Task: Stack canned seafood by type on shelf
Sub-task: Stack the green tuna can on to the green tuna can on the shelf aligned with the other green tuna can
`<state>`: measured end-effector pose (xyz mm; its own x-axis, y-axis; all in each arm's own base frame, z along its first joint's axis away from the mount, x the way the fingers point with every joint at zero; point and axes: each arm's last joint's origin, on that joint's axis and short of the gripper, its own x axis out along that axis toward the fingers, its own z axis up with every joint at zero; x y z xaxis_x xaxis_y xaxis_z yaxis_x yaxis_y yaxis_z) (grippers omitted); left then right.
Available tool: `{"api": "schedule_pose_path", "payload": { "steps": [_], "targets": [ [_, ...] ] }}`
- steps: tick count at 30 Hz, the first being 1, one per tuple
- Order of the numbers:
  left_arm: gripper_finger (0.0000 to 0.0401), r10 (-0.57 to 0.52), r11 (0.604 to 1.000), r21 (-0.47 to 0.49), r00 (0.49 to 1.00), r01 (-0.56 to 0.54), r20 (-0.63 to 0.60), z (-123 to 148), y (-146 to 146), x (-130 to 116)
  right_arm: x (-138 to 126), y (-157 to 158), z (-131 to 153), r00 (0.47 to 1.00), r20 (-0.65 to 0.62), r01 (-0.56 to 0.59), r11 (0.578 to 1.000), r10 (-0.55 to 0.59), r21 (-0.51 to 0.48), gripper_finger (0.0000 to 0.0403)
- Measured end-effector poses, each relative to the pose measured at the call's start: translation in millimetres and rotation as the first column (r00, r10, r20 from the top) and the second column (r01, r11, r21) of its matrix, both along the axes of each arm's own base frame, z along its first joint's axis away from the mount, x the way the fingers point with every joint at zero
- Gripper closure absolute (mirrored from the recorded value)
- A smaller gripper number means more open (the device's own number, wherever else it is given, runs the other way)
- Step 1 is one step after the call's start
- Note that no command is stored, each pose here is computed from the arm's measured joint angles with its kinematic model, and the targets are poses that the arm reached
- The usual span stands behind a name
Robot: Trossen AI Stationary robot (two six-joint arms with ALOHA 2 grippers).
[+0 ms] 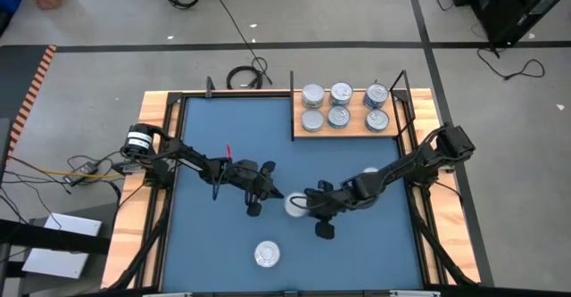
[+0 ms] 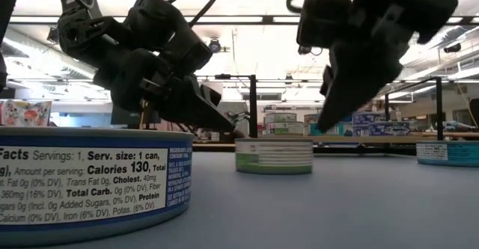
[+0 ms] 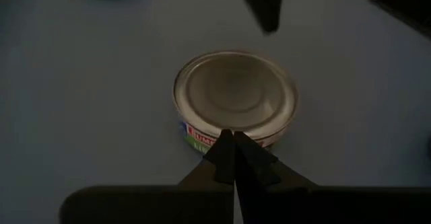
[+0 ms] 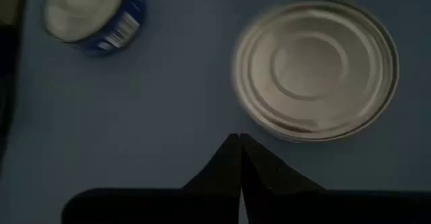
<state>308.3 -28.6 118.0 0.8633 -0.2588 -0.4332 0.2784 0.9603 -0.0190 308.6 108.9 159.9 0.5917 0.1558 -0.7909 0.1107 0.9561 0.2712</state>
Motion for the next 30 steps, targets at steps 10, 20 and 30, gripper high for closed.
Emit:
{"api": "schedule_pose_path", "payload": {
  "steps": [10, 20, 30],
  "targets": [
    [0.0396, 0.05, 0.998, 0.032, 0.998, -0.049, -0.045, -4, 2, -2, 8, -1, 16, 0.995, 0.059, -0.076, 0.987, 0.085, -0.143, 0.0307],
    [0.0398, -0.06, 0.998, -0.008, 0.996, 0.061, 0.061, -3, 1, -9, 22, -2, 32, 0.989, 0.06, -0.118, 0.971, 0.133, -0.208, 0.027],
    [0.0399, -0.013, 0.996, -0.087, 0.985, 0.028, 0.172, -6, 10, -32, 36, -2, 38, 0.986, -0.018, -0.162, 0.954, 0.163, -0.252, 0.0272]
  ]
}}
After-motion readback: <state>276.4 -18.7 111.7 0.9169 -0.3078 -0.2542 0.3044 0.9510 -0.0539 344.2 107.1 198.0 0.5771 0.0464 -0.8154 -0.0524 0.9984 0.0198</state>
